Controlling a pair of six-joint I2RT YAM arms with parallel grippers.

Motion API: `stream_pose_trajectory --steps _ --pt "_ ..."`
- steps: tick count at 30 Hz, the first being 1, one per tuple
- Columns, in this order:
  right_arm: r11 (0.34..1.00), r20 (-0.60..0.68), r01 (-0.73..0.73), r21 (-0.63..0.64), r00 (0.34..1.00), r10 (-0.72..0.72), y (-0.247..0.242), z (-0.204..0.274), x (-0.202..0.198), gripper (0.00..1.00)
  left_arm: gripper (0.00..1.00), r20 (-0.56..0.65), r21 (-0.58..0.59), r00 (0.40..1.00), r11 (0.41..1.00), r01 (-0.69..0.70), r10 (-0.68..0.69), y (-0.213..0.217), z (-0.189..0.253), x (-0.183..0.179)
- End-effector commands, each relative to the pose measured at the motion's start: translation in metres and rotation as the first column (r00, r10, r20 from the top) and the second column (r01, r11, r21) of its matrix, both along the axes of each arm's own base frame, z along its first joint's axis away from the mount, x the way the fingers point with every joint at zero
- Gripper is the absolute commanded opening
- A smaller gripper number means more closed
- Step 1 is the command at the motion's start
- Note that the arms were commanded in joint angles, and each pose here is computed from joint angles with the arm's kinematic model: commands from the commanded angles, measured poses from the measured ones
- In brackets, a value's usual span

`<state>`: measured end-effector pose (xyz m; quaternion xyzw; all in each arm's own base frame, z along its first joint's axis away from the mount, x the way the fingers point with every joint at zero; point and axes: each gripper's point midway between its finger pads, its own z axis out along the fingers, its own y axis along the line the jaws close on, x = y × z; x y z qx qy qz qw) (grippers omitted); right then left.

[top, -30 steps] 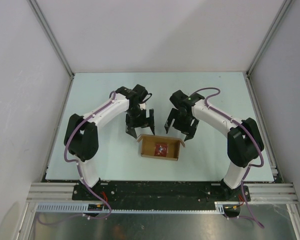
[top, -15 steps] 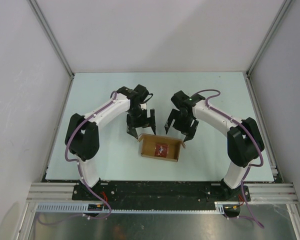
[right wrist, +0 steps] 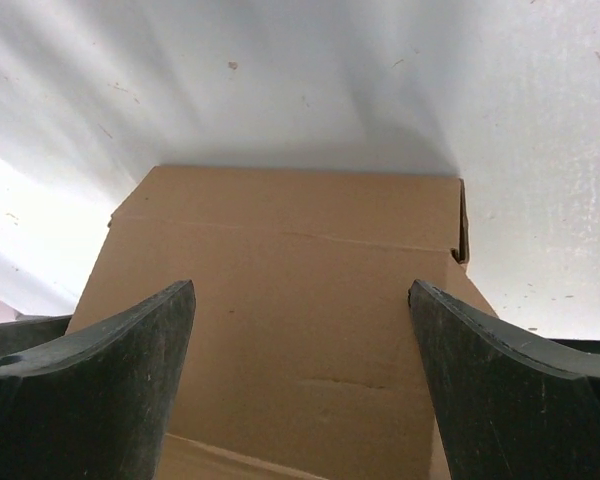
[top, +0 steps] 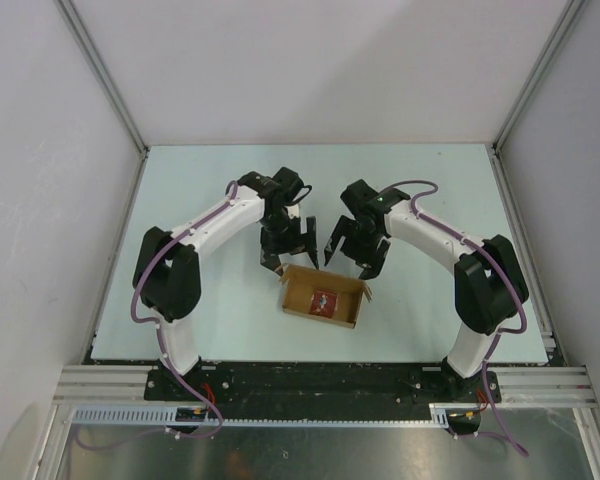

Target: Fold the paper box

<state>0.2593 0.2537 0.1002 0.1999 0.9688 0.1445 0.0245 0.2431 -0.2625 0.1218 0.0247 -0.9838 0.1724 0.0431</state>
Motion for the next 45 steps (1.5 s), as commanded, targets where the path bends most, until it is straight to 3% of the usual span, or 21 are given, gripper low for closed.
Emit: stream_pose_trajectory --steps 1,10,15,21,30,45 --pt "0.999 -0.002 0.02 0.049 1.0 -0.02 0.008 0.006 0.002 0.93 0.93 -0.001 -0.045 1.0 0.999 -0.011 0.011 -0.011 0.014 0.0" --pt "0.998 0.005 0.031 0.051 0.999 -0.031 0.007 0.008 0.005 0.94 0.93 0.009 -0.058 1.0 0.998 -0.001 0.001 -0.014 0.017 0.004" --pt "0.984 -0.004 0.1 -0.146 0.995 -0.102 -0.05 0.003 0.002 0.99 0.93 0.016 -0.038 1.0 0.999 -0.01 0.011 -0.008 0.016 0.003" --pt "0.966 -0.017 0.162 -0.202 0.985 -0.169 -0.075 0.014 -0.006 1.0 0.94 0.025 -0.036 0.999 0.999 -0.019 0.02 -0.005 0.016 0.008" --pt "0.967 -0.105 0.231 -0.11 0.964 -0.243 -0.043 0.019 -0.02 1.0 0.95 0.02 -0.039 1.0 0.999 -0.015 0.016 -0.006 0.014 0.013" --pt "0.983 -0.196 0.161 -0.084 0.965 -0.175 -0.02 0.004 -0.034 1.0 0.95 0.01 -0.046 1.0 0.999 -0.008 0.008 -0.008 0.012 0.012"
